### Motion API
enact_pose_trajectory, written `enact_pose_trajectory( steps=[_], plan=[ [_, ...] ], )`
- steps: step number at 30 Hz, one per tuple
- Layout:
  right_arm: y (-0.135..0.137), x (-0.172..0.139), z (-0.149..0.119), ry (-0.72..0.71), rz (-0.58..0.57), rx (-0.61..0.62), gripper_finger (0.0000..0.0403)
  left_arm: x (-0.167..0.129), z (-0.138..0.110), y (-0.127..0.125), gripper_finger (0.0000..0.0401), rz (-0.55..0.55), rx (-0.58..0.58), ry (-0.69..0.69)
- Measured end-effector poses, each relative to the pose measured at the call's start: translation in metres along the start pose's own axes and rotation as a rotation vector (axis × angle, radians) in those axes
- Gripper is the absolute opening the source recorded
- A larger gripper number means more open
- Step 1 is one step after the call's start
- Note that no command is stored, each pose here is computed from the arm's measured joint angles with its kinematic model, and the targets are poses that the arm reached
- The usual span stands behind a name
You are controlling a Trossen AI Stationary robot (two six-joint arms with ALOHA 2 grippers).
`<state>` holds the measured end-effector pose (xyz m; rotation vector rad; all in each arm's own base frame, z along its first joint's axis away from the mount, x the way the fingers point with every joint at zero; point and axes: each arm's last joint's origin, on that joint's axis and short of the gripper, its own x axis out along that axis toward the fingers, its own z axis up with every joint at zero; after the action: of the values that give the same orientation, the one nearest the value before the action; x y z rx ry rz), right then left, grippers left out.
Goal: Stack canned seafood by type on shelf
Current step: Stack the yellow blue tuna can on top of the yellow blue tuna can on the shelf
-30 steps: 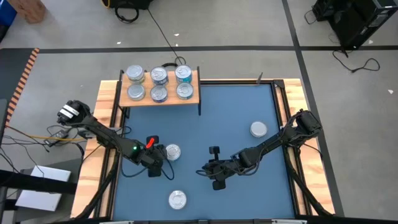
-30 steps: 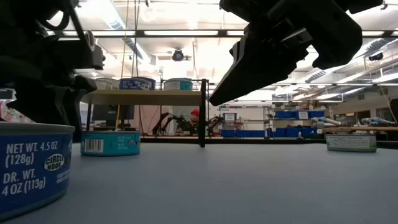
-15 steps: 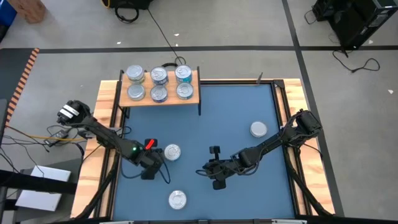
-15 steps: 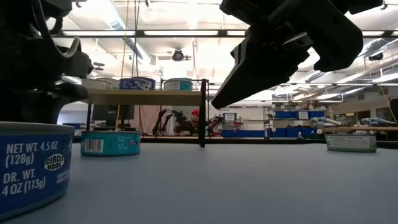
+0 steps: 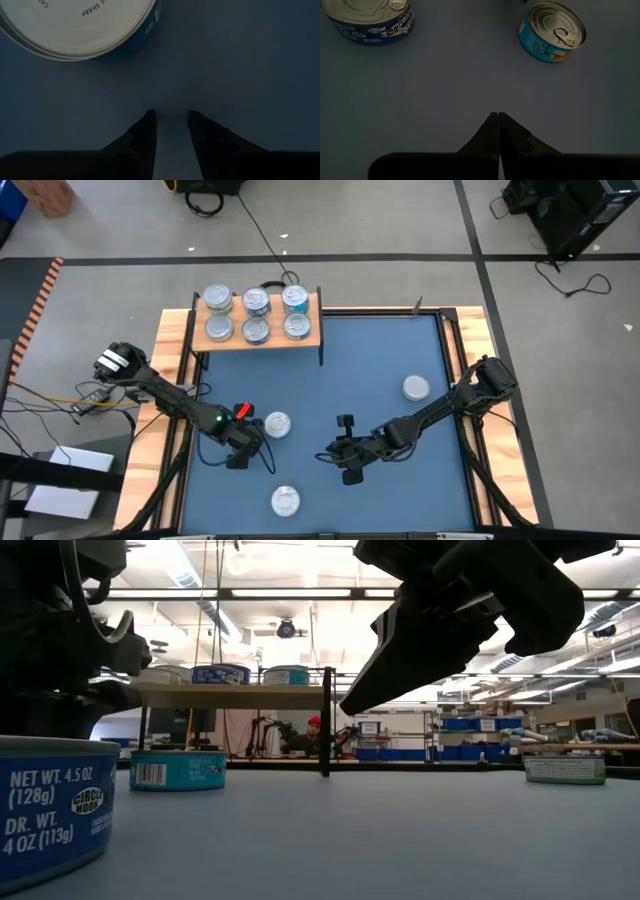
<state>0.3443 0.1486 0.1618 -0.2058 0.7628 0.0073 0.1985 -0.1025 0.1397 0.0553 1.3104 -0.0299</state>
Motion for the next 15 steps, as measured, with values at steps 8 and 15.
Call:
enact_pose_trajectory(
  steps=[8, 15],
  plan=[
    [0.0000, 0.0000, -0.0001, 0.000, 0.000, 0.000, 0.0008, 0.0001, 0.0003, -0.0025, 0.0122, -0.051, 0.028, 0.009],
    [0.0000, 0.0000, 0.0000, 0.000, 0.000, 0.000, 0.0008, 0.0002, 0.0001, -0.0037, 0.0122, -0.083, 0.033, 0.020]
  ],
)
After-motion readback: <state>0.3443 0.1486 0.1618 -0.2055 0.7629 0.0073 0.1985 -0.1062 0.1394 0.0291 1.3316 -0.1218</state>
